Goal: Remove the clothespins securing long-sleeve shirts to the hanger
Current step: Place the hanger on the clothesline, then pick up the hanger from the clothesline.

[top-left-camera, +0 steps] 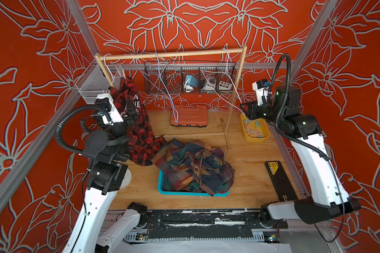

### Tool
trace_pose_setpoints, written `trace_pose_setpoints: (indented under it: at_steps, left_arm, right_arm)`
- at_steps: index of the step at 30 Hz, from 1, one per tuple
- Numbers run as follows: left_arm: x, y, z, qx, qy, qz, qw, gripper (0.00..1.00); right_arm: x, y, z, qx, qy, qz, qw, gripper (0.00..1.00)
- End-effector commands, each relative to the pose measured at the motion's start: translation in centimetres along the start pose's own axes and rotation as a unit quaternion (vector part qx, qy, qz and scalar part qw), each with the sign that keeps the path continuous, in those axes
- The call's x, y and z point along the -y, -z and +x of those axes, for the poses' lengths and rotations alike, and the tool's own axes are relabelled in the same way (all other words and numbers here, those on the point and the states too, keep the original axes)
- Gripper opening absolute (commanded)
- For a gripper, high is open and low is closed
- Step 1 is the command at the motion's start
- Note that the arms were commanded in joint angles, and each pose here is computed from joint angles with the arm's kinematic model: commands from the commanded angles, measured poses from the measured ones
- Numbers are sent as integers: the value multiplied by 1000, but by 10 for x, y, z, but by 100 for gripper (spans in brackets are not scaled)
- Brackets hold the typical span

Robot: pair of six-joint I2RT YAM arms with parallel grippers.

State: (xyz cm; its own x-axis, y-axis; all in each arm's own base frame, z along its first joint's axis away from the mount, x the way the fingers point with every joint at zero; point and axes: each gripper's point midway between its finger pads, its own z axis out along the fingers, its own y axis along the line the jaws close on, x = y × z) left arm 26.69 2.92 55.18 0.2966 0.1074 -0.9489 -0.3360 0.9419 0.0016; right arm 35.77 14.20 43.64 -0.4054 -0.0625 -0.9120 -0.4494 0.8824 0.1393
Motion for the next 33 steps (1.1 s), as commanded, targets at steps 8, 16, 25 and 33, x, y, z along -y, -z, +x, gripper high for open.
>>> trace_pose_setpoints:
  at_steps: [8, 16, 25, 33]
  left_arm:
    - [-32, -7, 10, -63, -43, -81, 994, 78]
    - [-21, -16, 30, -116, -20, -36, 992, 80]
    - [-44, -28, 65, -138, -9, -73, 988, 81]
    - [-42, -54, 102, -157, -10, -65, 985, 77]
  right_arm:
    - [-11, -1, 28, 0, -30, -42, 999, 58]
    - [-15, -7, 57, -24, -42, -58, 997, 60]
    - [-21, -4, 65, -26, -43, -77, 996, 60]
    - [-23, -7, 74, -29, -46, -85, 995, 60]
